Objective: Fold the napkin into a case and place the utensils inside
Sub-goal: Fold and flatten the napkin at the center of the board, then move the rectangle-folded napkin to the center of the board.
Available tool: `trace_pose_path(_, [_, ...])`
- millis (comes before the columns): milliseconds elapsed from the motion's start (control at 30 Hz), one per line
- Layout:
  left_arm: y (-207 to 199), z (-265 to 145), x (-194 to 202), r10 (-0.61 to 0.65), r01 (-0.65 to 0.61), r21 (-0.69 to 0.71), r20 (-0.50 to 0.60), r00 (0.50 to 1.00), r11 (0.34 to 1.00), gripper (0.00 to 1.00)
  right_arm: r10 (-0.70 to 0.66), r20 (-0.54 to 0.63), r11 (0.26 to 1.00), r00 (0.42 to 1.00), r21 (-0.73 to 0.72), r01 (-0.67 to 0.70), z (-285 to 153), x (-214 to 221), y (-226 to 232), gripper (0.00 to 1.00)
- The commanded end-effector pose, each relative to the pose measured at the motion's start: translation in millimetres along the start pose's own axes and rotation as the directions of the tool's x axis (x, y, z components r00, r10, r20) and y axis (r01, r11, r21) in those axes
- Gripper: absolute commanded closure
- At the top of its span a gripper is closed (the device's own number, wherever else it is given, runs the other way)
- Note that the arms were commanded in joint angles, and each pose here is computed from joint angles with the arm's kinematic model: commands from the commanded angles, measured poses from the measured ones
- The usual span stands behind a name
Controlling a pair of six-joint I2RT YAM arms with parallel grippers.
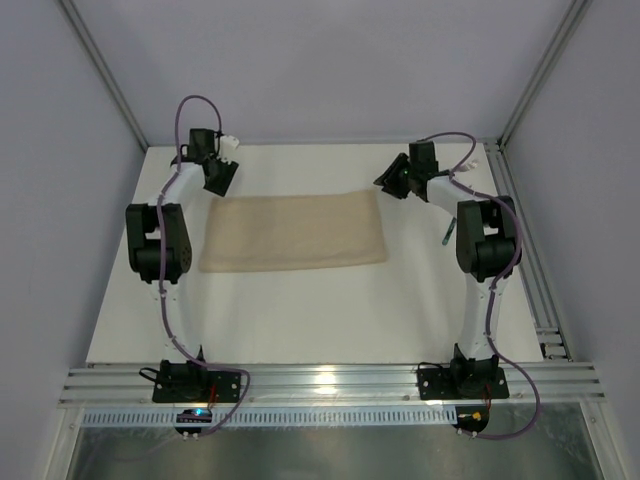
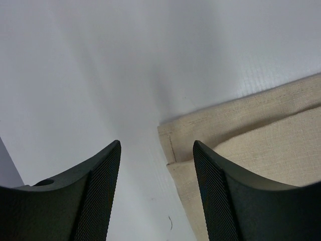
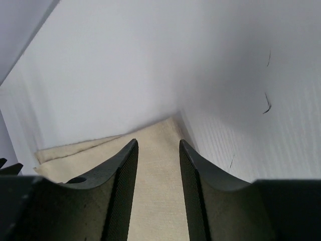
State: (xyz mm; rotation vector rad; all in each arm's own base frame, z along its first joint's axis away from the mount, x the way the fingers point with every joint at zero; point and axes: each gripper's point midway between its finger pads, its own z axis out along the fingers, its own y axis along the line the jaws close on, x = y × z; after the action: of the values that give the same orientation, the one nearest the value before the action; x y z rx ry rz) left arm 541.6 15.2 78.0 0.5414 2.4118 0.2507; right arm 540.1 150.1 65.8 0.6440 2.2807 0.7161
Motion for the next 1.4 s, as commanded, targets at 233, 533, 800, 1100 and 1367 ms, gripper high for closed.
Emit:
trace_pose_path(233, [-10.8, -76.6, 48.4, -0.179, 0.187, 0.159, -0.063, 0.982, 0.969, 0.38, -0.226, 0.024, 0.973, 0.974, 0.051, 0.225, -62.3, -6.6, -1.1, 0.53])
trace_pose_path(533, [-63.3, -108.8, 136.2, -0.202, 0.253, 0.247, -0.212, 0.956, 0.935, 0.32, -0.294, -0.172, 0.950, 0.940, 0.052, 0.307, -103.2, 94.7, -47.3, 0.45])
trace_pose_path(800, [-73.4, -96.6, 162.8, -0.210, 0.277, 0.235, -0.275, 0.938, 0.932, 0.35, -0.254, -0.245, 0.961, 0.936, 0.041, 0.272, -98.7, 135.8, -69.9, 0.54])
trace_pose_path(1100, [-81.7, -86.6, 184.2, -0.212, 0.291, 0.229, -0.316, 0.925, 0.929, 0.43, -0.252, -0.281, 0.959, 0.926, 0.060, 0.279, -119.3, 161.3, -89.9, 0.76])
trace_pose_path(1367, [-92.3, -83.7, 188.1, -0.203, 0.304, 0.283, -0.338, 0.919, 0.910, 0.78, -0.246, -0.308, 0.957, 0.919, 0.071, 0.281, -133.6, 178.2, -105.6, 0.96])
